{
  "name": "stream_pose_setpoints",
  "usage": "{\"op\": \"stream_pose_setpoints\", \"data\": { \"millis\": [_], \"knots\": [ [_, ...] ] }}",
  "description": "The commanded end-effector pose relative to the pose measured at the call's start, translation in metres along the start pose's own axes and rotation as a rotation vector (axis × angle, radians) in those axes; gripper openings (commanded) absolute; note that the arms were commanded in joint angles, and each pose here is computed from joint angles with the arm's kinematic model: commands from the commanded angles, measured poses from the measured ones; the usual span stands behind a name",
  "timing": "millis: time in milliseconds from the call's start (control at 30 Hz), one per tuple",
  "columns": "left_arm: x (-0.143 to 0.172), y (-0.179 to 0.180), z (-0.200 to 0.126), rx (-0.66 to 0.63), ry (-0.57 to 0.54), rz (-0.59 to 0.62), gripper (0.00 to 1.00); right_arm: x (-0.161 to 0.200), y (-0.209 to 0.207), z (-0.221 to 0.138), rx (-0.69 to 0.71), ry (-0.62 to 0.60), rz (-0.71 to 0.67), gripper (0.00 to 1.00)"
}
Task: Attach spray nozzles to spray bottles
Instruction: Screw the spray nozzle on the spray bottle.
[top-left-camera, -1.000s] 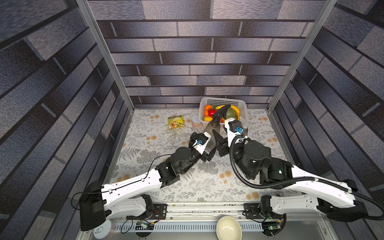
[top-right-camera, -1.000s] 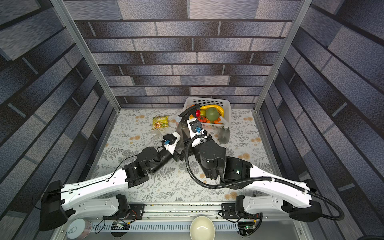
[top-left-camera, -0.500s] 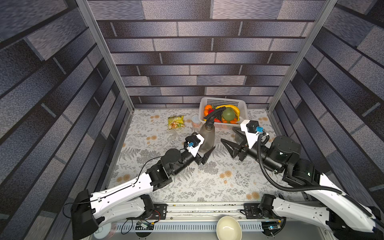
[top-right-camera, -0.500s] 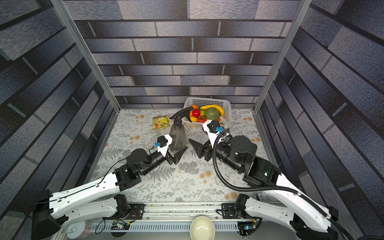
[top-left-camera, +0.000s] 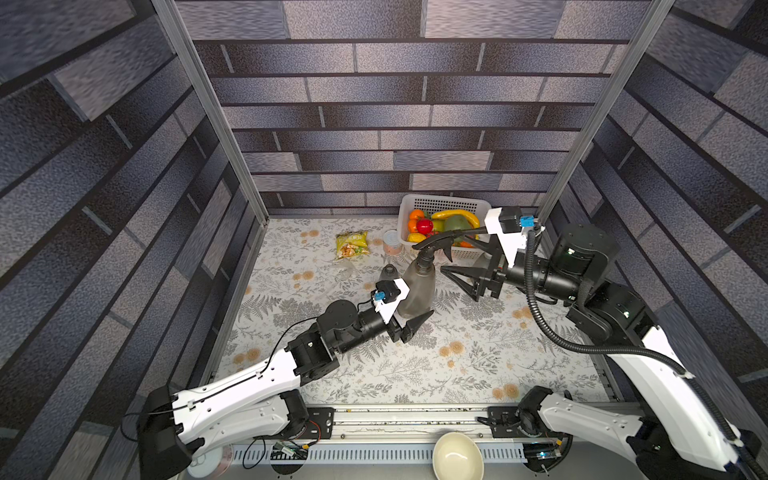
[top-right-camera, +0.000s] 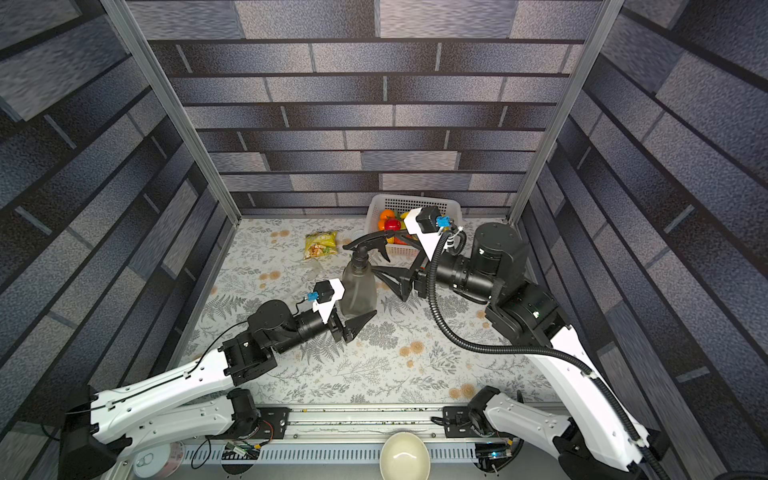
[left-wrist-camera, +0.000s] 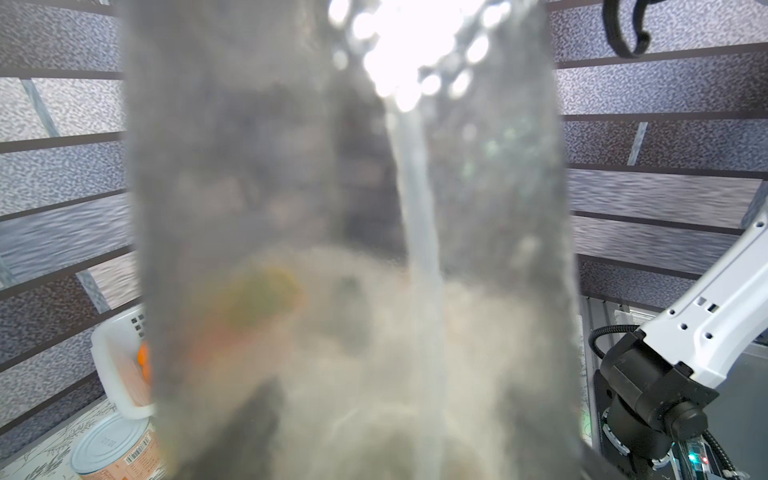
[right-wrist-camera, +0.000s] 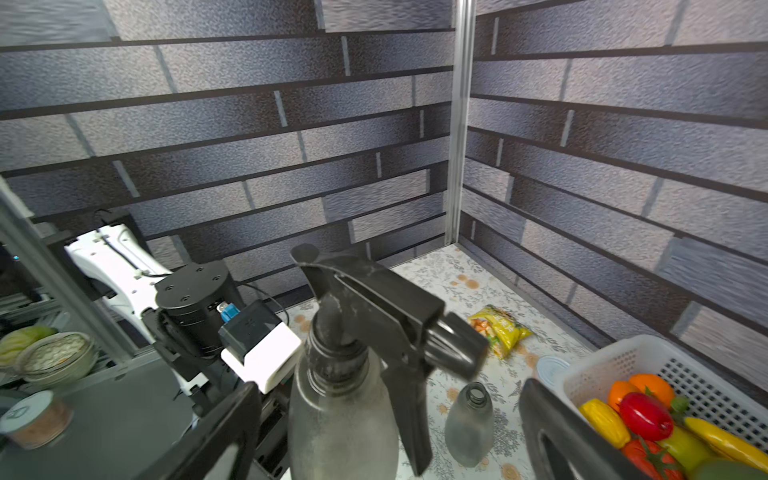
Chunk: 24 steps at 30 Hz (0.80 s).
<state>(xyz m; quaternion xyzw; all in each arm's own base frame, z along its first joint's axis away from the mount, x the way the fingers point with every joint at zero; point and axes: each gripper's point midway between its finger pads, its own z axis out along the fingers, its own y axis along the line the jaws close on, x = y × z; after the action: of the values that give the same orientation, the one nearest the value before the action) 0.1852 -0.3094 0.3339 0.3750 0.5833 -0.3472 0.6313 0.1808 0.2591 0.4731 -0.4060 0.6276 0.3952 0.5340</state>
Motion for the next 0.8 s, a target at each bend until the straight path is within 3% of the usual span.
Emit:
{"op": "stream_pose_setpoints", "data": {
  "millis": [0,467,767],
  "knots": [
    [-0.013,-0.003,-0.001,0.034,-0.031,-0.029,0.64,-0.002,0.017,0.004,-0.129,0.009,0.033,0.93],
    [-0.007,-0.002,0.008,0.041,-0.013,-0.045,0.64,0.002,0.016,0.020,-0.176,0.010,0.080,0.72],
    [-0.009,-0.002,0.012,0.045,-0.013,-0.046,0.65,0.010,0.010,0.024,-0.152,0.030,0.105,0.52]
  ]
}}
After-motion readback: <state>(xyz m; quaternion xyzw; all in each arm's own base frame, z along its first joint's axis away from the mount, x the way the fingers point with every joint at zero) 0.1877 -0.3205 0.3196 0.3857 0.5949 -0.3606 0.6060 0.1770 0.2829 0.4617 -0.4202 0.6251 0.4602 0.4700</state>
